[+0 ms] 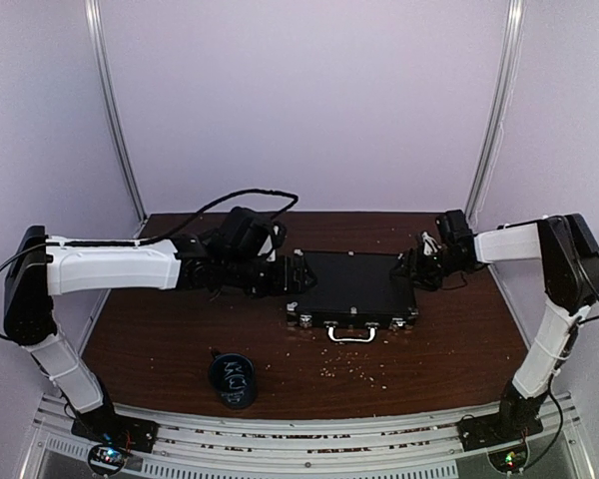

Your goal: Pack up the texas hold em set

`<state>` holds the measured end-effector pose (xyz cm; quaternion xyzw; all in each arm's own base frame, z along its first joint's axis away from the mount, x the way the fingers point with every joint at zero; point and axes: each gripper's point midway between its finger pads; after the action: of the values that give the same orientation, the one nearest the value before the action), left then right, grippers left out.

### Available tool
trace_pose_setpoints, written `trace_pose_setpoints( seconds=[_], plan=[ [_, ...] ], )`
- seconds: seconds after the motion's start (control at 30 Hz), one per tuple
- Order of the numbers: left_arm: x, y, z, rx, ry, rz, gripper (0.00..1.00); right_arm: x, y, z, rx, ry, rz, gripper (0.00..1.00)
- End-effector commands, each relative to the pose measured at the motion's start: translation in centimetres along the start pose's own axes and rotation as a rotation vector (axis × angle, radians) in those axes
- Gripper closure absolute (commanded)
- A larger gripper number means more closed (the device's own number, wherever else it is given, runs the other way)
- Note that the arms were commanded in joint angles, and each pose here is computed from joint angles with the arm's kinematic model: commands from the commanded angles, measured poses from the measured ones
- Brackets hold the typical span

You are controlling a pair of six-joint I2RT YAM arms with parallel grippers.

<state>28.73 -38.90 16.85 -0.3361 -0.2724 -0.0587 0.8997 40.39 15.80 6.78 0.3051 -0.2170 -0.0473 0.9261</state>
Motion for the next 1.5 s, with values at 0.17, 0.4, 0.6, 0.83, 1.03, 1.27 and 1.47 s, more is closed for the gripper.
trace_pose_setpoints(
  seconds=[0.17, 0.4, 0.6, 0.83, 1.03, 1.27, 1.47],
  plan=[
    [3.9, 6.3, 3.2, 0.147, -0.023, 0.077, 0.1, 2.9, 8.0, -1.9, 0.134, -0.024, 0.112, 0.26],
    [3.1, 12.7, 3.2, 0.235, 0.066, 0.15, 0.09, 2.2, 6.8, 2.3, 0.02, -0.119, 0.014, 0.22],
    [1.3, 11.2, -0.9, 0.101, 0.164, 0.139, 0.11, -0.2, 5.8, 4.6, 0.004, -0.134, -0.068, 0.22],
    [-0.3, 10.0, -4.0, 0.035, 0.222, 0.099, 0.11, 0.2, 7.0, 6.6, 0.016, -0.161, -0.029, 0.22],
    [-4.2, 4.3, -6.4, -0.085, 0.323, -0.009, 0.11, -0.4, 6.7, 8.5, -0.039, -0.154, -0.012, 0.21],
    [-8.9, -4.8, -7.1, -0.362, 0.475, -0.226, 0.12, -4.3, 4.0, 11.1, -0.149, -0.113, -0.051, 0.21],
    [-10.0, -2.2, -4.8, -0.252, 0.561, -0.338, 0.13, -6.6, 2.4, 12.8, -0.197, -0.128, -0.159, 0.21]
  ],
)
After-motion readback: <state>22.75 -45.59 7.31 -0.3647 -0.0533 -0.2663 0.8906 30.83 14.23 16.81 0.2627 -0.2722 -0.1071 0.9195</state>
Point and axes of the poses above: each gripper's point midway between its finger pads, its own z axis back along the fingers, its own y axis along the line the jaws close on, x = y × z, and after that the axes turned 4 degrees about z, right-handed
